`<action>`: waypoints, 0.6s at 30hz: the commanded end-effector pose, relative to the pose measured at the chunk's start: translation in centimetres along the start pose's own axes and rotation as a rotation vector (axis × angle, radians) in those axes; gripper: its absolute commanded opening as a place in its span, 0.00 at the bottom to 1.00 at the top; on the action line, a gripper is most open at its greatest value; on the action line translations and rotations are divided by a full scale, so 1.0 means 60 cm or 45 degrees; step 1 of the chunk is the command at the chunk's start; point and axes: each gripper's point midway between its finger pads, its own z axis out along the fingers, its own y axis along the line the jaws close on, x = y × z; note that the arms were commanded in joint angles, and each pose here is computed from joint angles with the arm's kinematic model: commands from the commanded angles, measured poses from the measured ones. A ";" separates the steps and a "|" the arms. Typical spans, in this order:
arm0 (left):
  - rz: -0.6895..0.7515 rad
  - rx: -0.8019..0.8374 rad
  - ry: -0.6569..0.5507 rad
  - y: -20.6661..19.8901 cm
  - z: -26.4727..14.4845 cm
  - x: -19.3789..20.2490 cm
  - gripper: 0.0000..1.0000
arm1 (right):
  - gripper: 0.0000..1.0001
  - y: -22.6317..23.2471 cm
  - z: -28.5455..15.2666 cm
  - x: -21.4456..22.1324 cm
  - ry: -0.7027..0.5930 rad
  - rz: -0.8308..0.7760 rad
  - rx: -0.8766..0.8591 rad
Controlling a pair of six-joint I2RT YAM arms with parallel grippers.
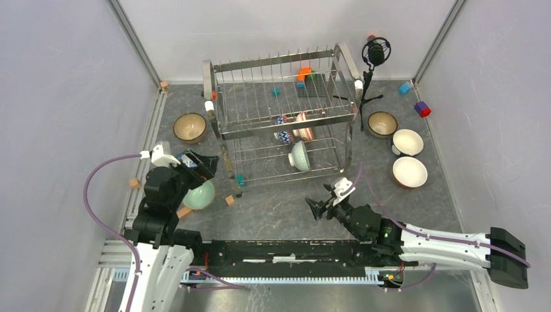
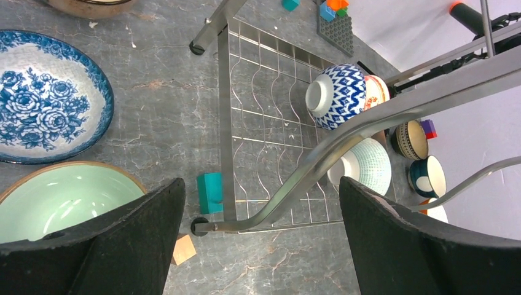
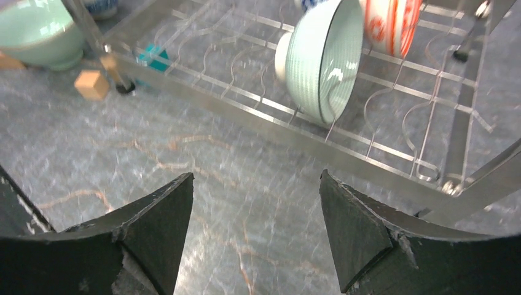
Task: Unload the bowls from the dish rack
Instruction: Pick up the bowl from the dish rack.
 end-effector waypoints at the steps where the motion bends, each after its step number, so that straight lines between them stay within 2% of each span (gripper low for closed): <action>1: 0.067 -0.004 -0.035 0.000 0.006 -0.012 1.00 | 0.80 -0.012 0.005 -0.117 -0.291 0.012 0.079; 7: 0.086 -0.048 0.003 0.008 0.017 0.001 1.00 | 0.81 -0.024 0.028 -0.194 -0.293 -0.128 0.220; 11: 0.102 -0.091 -0.015 0.014 0.012 -0.005 0.99 | 0.81 -0.018 0.044 -0.228 -0.314 -0.161 0.233; 16: 0.170 -0.208 -0.035 0.035 0.002 -0.016 0.99 | 0.82 -0.020 0.051 -0.230 -0.276 -0.108 0.269; 18: 0.179 -0.217 -0.051 0.038 0.000 -0.016 0.99 | 0.82 -0.004 0.056 -0.228 -0.254 -0.145 0.205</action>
